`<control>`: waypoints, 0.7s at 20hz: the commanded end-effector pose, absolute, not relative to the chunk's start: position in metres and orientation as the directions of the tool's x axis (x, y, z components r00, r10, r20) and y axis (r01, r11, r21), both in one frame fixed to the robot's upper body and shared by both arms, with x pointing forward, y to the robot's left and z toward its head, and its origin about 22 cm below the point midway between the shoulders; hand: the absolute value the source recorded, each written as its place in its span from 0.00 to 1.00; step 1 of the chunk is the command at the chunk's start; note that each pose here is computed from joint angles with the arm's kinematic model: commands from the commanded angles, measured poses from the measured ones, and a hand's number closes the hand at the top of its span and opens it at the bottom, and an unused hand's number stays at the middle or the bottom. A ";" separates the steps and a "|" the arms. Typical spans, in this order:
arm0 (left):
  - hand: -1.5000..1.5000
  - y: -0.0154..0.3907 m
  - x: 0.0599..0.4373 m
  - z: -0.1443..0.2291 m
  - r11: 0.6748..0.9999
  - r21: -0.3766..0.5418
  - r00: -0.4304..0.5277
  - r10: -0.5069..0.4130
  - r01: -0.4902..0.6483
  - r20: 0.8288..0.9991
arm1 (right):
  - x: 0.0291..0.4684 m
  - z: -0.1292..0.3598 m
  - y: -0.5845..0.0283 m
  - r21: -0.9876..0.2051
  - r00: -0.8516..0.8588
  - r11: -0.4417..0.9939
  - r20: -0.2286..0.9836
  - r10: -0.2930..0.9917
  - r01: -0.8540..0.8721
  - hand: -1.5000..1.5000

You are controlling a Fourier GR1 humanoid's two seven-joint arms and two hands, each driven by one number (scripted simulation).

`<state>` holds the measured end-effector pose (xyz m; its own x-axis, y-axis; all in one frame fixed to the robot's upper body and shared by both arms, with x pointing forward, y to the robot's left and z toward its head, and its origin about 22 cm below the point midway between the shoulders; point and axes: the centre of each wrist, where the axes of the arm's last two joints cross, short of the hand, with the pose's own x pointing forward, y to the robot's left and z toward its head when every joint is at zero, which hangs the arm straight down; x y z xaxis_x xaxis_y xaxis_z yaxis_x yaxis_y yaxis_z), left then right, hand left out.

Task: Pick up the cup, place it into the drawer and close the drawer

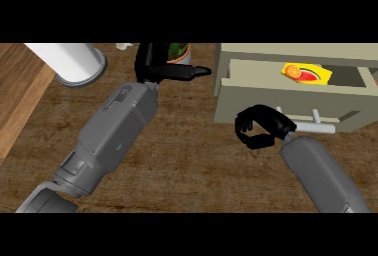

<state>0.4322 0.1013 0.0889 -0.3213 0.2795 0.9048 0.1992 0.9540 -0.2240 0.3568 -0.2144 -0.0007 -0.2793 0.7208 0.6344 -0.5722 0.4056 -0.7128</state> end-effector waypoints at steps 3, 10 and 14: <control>0.00 0.127 0.428 0.086 0.946 -0.244 -0.321 0.303 0.212 0.897 | 0.399 0.018 -0.242 -0.715 -0.278 0.521 0.678 0.681 -0.467 1.00; 0.00 0.150 0.420 0.070 0.943 -0.235 -0.309 0.302 0.236 0.902 | 0.432 0.072 -0.276 -0.731 -0.253 0.620 0.681 0.687 -0.285 1.00; 0.00 0.155 0.421 0.077 0.941 -0.216 -0.309 0.293 0.260 0.905 | 0.437 0.089 -0.288 -0.700 -0.217 0.671 0.714 0.666 -0.246 1.00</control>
<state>0.4214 0.1487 0.0732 -0.3061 0.2973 0.9044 0.2442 0.9427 -0.2272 0.4084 -0.2666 0.0287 -0.2304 0.6229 0.7476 -0.4404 0.6183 -0.6510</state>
